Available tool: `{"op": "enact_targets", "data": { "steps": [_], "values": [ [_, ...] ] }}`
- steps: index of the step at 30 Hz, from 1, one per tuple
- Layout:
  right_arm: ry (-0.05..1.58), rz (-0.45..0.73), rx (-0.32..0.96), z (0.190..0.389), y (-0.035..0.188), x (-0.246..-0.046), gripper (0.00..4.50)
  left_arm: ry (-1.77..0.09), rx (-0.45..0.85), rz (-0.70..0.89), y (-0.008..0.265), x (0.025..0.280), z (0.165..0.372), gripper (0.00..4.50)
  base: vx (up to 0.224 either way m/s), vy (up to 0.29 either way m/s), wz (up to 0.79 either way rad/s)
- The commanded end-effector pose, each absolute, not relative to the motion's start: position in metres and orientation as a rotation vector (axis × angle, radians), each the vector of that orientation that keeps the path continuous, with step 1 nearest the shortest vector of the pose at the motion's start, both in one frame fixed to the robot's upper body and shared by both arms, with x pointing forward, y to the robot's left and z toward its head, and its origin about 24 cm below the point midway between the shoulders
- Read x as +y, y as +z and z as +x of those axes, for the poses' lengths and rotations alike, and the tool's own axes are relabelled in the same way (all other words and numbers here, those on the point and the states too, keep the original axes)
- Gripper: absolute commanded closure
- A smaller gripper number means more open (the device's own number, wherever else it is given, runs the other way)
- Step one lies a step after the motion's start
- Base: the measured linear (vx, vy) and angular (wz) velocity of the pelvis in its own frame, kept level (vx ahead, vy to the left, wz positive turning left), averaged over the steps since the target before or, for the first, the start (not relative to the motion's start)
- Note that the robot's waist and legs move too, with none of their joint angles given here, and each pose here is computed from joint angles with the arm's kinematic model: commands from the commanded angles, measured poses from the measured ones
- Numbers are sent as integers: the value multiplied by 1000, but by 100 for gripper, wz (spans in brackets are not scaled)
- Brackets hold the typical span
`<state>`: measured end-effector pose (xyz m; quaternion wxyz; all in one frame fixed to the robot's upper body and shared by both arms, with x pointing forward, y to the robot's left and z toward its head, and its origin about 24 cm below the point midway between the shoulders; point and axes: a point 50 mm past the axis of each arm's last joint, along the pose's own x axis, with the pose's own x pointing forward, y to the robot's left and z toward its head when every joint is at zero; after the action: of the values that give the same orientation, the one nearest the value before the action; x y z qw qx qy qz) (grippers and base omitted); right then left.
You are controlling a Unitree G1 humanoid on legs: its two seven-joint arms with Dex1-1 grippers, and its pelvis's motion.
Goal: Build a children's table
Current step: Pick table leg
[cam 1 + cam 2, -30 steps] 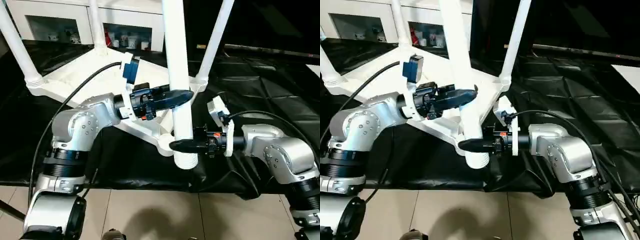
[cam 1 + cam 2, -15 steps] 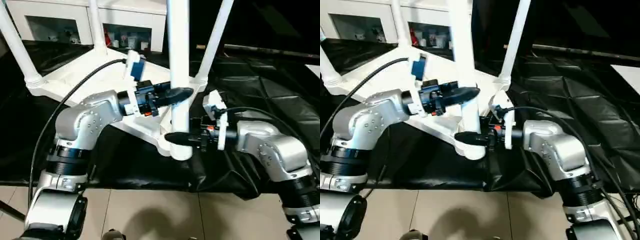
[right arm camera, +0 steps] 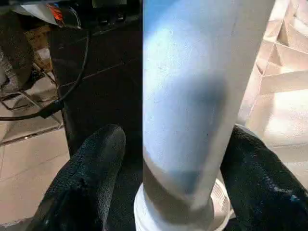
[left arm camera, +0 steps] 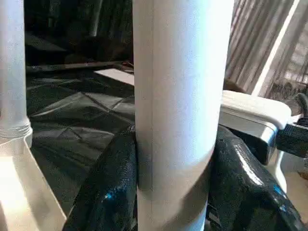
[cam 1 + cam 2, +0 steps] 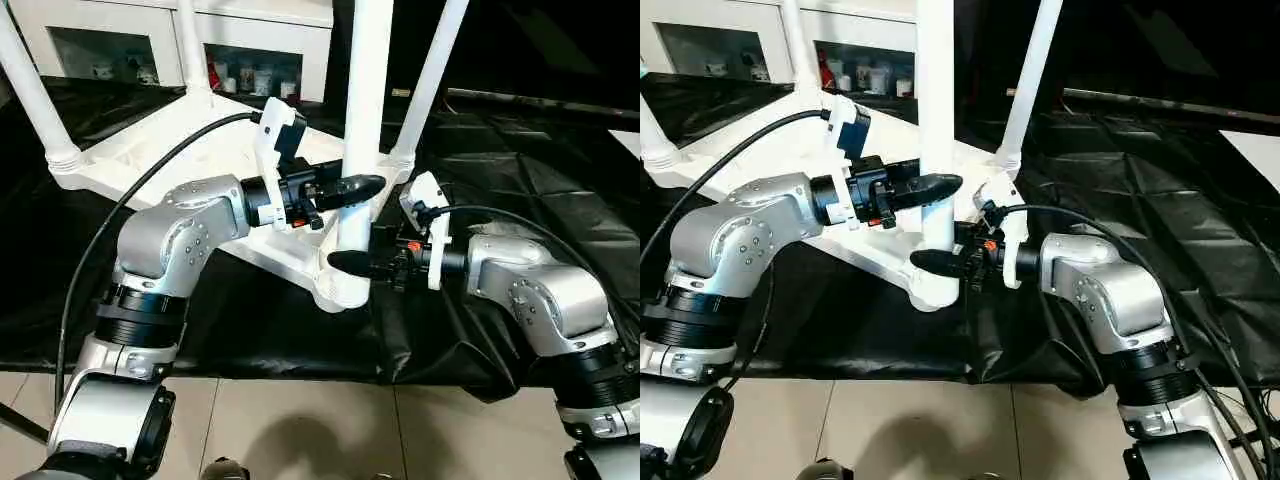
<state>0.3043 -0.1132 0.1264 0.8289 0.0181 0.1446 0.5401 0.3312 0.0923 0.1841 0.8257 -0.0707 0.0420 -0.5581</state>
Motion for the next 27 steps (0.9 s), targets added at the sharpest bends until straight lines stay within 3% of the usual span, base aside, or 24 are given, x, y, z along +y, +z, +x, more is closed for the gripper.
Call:
{"op": "enact_targets", "data": {
  "steps": [1,27],
  "values": [
    [1109,33,334,306,122,-116,134,-1169,62,-119,191,92,334,268,0,0,0],
    [1109,31,350,309,110,-109,134,-1220,59,-114,193,88,330,268,0,0,0]
  ]
}}
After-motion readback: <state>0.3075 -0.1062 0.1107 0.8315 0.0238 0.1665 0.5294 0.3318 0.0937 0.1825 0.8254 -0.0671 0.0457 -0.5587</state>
